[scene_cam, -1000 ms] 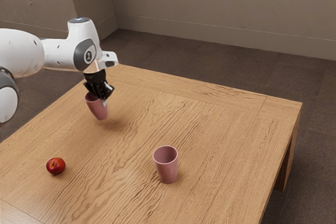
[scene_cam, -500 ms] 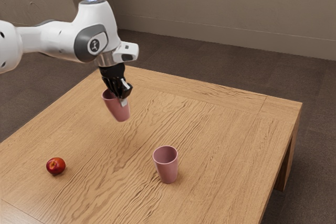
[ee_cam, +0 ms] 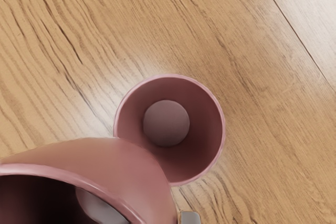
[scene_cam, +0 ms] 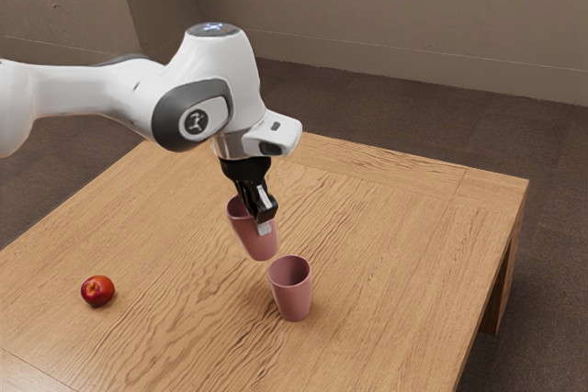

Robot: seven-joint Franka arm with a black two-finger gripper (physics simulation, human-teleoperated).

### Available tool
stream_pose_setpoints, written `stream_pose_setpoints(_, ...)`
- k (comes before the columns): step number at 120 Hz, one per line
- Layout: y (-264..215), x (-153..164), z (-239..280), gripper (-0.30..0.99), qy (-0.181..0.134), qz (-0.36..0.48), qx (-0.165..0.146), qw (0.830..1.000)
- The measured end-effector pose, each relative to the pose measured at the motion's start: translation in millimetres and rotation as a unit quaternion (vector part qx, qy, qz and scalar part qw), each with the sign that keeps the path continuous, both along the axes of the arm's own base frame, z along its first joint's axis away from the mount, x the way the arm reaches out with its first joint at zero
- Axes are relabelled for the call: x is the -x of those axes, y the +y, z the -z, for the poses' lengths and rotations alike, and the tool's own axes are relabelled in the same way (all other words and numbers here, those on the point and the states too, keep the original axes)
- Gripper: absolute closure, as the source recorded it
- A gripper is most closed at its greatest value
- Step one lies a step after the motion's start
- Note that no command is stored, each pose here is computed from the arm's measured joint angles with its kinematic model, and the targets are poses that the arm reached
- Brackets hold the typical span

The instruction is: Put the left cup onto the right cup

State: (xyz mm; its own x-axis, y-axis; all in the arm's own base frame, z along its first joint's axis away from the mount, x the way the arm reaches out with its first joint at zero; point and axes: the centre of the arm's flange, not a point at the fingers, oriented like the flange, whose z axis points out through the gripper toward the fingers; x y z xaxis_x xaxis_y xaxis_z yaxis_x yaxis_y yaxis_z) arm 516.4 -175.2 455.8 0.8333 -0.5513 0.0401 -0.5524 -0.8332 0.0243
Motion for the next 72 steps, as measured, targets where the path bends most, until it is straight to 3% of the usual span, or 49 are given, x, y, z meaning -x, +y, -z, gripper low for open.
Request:
stream_pose_setpoints(47,-38,-3,21,0.78,-0.008,0.023,0.0,1.0)
stream_pose_setpoints(72,-30,-12,37,0.78,-0.002,0.011,-0.003,1.0)
